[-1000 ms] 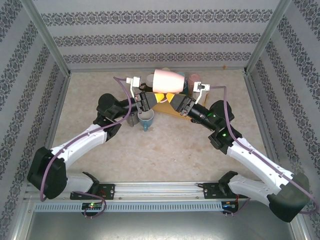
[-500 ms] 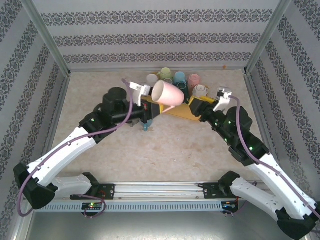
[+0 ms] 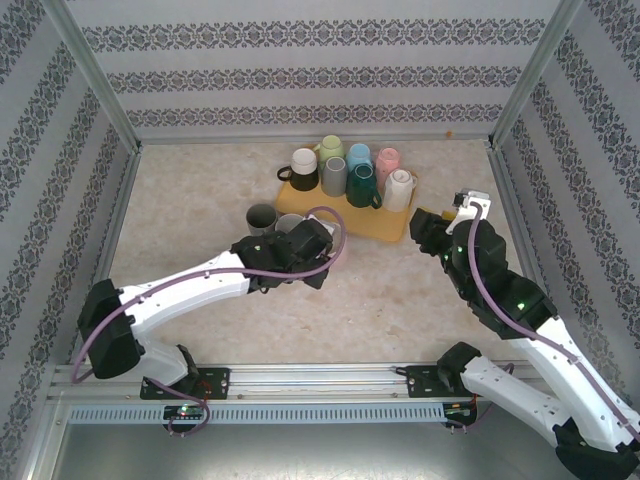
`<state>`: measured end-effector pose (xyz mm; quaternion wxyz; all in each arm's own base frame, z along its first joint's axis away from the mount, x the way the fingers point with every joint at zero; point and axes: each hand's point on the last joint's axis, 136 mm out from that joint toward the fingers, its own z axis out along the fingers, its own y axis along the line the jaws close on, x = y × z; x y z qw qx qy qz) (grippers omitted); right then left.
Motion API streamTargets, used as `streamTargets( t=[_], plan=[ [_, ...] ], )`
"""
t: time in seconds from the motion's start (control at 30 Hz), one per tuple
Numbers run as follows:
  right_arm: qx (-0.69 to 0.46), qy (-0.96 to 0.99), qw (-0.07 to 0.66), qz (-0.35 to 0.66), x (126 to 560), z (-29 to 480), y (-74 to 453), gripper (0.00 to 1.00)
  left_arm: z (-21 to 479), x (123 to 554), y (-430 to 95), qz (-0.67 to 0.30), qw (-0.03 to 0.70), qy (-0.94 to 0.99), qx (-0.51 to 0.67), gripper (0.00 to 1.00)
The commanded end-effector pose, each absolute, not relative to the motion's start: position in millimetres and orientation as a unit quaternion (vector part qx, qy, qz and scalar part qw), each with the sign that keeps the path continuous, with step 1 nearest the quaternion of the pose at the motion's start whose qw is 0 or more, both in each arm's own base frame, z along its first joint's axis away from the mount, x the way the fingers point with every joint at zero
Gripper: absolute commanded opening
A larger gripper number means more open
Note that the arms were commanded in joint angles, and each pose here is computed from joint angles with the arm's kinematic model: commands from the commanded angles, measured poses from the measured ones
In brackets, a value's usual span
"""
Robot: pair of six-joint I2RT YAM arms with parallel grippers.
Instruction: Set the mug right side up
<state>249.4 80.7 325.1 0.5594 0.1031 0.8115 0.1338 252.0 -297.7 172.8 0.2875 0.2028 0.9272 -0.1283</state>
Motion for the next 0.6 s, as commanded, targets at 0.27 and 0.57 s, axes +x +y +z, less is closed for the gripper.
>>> streamTargets(
  t=[0.27, 0.57],
  plan=[
    [0.146, 0.810, 0.560, 0.095, 247.6, 316.4, 61.2, 0.55, 149.4, 293.0, -309.0, -0.007, 0.302, 0.945, 0.127, 0.00],
    [0.150, 0.818, 0.548, 0.093, 251.0, 300.5, 64.6, 0.56, 127.4, 304.6, -313.2, 0.014, 0.298, 0.948, 0.108, 0.00]
  ],
)
